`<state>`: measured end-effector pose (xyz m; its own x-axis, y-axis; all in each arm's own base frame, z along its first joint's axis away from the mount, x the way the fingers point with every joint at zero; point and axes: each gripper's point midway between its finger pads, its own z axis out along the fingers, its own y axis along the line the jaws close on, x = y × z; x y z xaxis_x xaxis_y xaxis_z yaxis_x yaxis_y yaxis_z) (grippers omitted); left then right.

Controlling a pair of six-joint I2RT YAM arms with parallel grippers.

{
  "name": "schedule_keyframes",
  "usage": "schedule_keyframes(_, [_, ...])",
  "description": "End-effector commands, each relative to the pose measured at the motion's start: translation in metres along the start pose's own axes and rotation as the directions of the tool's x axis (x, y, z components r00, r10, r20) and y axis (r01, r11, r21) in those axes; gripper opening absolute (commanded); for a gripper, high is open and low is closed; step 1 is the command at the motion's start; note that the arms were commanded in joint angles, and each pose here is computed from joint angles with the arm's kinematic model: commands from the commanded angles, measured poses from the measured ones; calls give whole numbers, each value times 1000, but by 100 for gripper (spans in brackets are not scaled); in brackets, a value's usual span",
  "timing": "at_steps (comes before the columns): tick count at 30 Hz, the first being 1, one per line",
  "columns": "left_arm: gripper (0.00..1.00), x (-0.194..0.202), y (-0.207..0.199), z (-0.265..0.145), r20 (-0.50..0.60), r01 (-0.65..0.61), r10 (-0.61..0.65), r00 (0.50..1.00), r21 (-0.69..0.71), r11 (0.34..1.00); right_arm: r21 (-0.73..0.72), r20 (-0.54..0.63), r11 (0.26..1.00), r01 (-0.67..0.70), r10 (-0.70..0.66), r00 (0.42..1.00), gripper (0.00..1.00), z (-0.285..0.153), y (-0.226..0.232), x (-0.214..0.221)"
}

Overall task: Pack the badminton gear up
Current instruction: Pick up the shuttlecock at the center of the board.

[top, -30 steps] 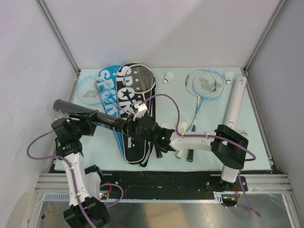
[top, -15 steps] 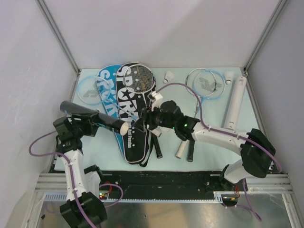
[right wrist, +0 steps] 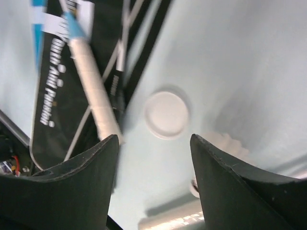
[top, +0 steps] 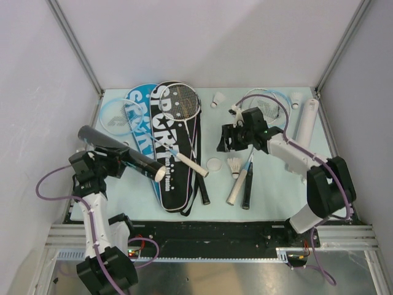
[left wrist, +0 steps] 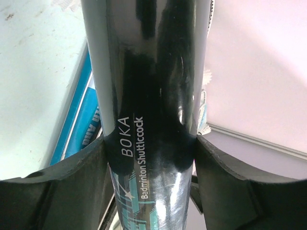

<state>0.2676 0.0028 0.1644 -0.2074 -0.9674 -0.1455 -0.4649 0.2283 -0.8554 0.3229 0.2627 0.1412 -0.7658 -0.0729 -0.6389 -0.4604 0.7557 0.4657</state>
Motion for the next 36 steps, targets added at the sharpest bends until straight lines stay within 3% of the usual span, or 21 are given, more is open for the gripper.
schedule_keyframes(1, [55, -2, -23, -7, 8, -154, 153, 988, 89, 984, 0, -154, 1000, 21, -21, 988, 67, -4, -28, 15])
schedule_keyframes(17, [55, 3, -7, 4, -53, -181, 184, 982, 52, 982, -22, -331, 1000, 2, -9, 944, 65, 2, -64, 35])
schedule_keyframes(36, [56, -1, -5, 6, -38, -196, 197, 980, 36, 980, -153, -409, 986, -64, -4, 912, 40, -20, -56, 54])
